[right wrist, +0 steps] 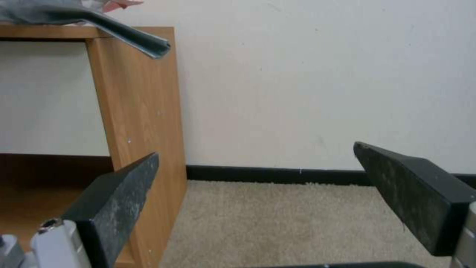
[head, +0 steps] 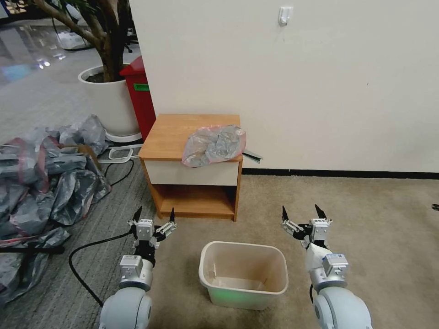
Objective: Pick up the garbage bag from the table and place it over the trash can.
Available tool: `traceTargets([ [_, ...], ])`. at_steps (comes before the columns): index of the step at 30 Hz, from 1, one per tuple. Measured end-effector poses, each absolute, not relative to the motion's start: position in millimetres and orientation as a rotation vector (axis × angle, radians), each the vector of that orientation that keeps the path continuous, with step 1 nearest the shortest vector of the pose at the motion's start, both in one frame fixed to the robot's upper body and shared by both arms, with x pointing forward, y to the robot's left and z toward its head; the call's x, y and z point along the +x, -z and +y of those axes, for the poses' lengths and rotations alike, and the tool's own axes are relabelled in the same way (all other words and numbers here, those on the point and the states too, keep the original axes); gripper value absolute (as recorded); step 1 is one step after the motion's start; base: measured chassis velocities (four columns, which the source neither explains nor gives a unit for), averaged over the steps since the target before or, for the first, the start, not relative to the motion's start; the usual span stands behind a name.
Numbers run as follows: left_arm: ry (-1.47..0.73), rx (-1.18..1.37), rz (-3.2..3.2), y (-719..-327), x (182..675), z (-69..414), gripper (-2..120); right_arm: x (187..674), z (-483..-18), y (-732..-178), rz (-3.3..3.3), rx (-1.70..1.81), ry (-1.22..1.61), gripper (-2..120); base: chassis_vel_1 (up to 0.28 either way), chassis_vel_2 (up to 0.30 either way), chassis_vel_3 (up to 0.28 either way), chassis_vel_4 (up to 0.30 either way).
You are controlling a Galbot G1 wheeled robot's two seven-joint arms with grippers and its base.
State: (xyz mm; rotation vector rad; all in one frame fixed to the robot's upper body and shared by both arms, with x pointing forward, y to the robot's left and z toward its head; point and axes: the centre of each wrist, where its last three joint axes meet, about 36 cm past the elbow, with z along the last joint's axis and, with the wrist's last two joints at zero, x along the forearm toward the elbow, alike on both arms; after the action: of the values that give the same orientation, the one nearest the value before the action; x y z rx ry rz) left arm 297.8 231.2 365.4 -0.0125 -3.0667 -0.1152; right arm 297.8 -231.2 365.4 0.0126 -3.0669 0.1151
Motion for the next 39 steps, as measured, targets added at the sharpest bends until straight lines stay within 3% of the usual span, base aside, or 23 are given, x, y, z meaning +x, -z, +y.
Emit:
traceTargets([
  [29, 0.116, -0.013, -3.067, -365.9, 297.3, 231.3, 100, 297.5, -231.2, -365.7, -3.066, 0.012, -0.113, 100, 0.000, 0.000, 0.000, 0.000],
  [39, 0.071, 0.015, -3.053, -409.9, 260.1, 242.2, 100, 272.6, -236.6, -424.0, -3.103, -0.043, 0.018, 100, 0.000, 0.000, 0.000, 0.000],
])
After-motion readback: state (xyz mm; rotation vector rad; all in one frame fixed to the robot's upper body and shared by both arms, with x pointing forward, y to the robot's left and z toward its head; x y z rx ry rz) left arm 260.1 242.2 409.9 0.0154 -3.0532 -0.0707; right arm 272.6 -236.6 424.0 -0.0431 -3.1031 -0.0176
